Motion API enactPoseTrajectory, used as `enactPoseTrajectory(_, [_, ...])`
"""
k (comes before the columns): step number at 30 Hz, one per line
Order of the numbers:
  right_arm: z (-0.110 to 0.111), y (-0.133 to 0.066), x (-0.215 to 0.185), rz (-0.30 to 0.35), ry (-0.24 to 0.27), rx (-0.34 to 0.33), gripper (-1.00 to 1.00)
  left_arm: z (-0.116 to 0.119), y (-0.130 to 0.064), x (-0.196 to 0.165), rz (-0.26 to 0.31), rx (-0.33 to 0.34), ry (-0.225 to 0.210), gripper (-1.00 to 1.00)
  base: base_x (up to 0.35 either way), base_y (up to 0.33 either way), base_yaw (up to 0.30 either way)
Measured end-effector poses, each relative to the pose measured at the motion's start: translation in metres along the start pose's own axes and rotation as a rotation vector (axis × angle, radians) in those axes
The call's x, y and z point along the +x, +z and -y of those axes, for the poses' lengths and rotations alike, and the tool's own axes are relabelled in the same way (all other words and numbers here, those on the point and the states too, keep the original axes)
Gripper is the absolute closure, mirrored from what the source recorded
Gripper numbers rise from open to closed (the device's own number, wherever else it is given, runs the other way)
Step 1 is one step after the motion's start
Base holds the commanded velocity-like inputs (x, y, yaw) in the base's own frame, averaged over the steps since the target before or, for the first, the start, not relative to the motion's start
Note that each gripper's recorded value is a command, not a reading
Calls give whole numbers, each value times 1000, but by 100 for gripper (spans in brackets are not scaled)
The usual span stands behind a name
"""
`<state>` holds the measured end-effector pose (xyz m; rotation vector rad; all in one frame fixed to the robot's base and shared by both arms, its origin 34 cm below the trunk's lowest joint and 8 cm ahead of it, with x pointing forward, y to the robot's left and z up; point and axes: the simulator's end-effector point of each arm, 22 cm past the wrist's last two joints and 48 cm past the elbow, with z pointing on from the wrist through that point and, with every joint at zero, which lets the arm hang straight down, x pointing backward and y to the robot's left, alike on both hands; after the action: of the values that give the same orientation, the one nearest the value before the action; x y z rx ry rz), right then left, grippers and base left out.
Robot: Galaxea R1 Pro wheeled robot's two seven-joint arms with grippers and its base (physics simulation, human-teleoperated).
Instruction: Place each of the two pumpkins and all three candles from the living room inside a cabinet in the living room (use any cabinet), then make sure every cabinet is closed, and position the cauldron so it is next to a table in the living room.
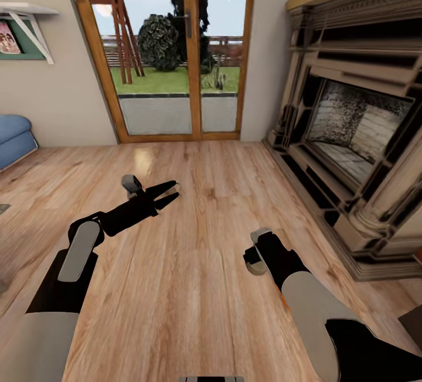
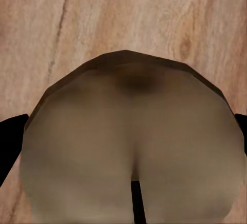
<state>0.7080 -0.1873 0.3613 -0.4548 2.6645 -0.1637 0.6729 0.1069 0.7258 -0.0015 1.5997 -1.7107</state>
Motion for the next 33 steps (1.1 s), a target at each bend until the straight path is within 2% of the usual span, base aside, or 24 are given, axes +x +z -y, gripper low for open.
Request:
enactPoseTrajectory(13, [0, 0, 0, 0, 1, -1, 100, 0, 0, 0, 0, 1, 0, -100, 337, 0, 280])
enactPoseTrajectory(33, [0, 0, -1, 1, 0, 1, 100, -1, -2, -2, 7, -3, 1, -100, 337, 0, 40])
